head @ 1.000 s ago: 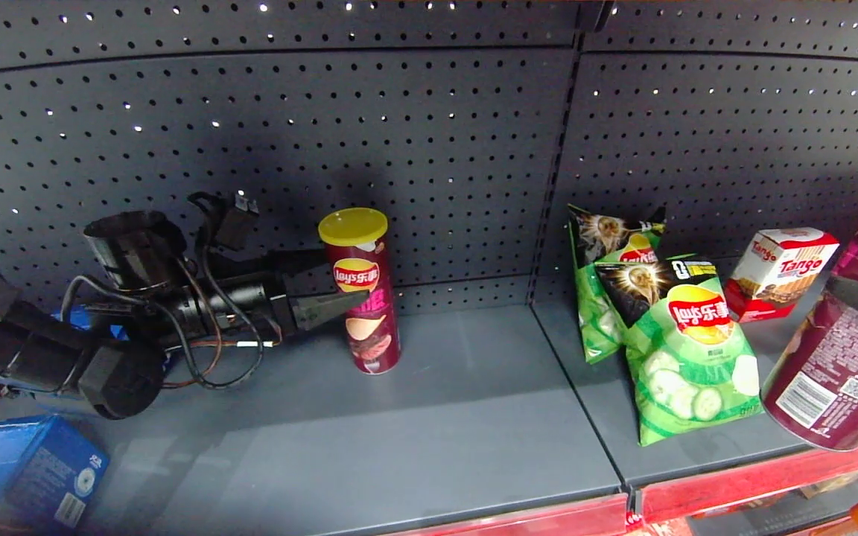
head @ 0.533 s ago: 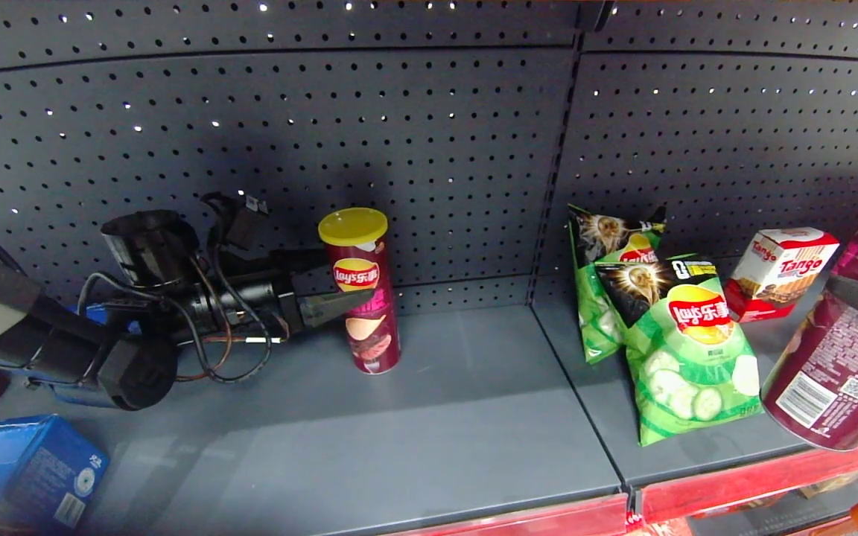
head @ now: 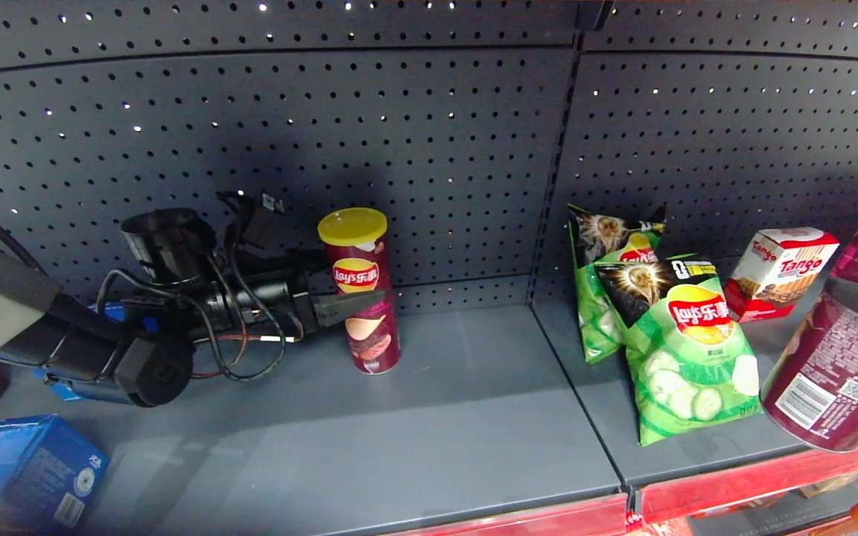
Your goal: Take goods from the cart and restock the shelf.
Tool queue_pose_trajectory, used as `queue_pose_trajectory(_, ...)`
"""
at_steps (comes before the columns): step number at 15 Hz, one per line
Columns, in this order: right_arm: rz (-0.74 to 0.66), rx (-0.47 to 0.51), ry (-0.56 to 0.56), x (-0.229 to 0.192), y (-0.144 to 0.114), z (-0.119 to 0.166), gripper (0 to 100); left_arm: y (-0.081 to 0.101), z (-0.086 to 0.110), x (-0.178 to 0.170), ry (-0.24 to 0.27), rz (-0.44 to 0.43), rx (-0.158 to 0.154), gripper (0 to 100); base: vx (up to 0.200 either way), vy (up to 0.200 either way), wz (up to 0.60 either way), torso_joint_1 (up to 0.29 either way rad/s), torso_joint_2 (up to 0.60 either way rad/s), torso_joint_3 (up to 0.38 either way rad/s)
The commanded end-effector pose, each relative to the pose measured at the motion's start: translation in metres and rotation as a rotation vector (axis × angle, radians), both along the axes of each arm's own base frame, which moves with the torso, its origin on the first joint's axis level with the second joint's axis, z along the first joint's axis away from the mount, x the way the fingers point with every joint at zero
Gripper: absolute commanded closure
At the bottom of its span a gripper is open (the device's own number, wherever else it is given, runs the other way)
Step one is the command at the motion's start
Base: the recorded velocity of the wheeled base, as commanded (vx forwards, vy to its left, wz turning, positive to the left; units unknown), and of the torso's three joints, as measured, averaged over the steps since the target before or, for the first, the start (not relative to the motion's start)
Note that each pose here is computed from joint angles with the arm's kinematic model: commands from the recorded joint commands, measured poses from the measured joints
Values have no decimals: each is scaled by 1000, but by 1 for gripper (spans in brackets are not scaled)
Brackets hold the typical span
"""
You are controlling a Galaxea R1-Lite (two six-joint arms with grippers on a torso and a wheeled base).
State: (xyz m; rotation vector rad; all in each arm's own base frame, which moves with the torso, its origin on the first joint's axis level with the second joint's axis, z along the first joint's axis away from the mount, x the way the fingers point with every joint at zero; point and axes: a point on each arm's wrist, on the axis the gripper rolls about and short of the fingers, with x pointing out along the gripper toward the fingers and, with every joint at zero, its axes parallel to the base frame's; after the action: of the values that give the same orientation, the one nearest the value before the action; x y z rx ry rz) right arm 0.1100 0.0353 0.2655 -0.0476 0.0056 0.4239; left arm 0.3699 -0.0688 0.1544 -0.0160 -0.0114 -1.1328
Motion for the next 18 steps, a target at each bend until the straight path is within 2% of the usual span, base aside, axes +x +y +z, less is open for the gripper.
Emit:
queue_pose_trajectory(1, 1, 1, 2, 0, 0, -1, 100, -2, 3, 0, -13, -6, -2, 100, 0, 0, 0, 0, 0, 0)
queue_pose_trajectory(5, -2, 0, -2, 0, 0, 0, 100, -4, 3, -9, 7, -15, 0, 100, 0, 0, 0, 0, 0, 0)
queue_pose_trajectory(8, -3, 2, -1, -1, 0, 0, 100, -8, 18, -48, 3, -21, 0, 100, 0, 0, 0, 0, 0, 0)
queue_pose_trajectory(10, -5, 2, -1, -1, -1, 0, 100, -12, 22, -73, 11, 27, -1, 100, 0, 0, 0, 0, 0, 0)
queue_pose_trajectory(11, -5, 2, -1, -1, -1, 0, 100, -13, 23, -82, 14, 46, -1, 100, 0, 0, 0, 0, 0, 0)
queue_pose_trajectory(14, -16, 3, -6, 0, -2, 1, 100, -14, 22, -110, 27, 34, 4, 100, 0, 0, 0, 0, 0, 0)
queue_pose_trajectory(17, -16, 1, -6, 0, -2, 1, 100, -17, 21, -122, 35, 45, 4, 100, 0, 0, 0, 0, 0, 0)
queue_pose_trajectory(18, -17, 1, -3, 0, -2, 1, 100, -22, 22, -131, 32, 39, 4, 100, 0, 0, 0, 0, 0, 0)
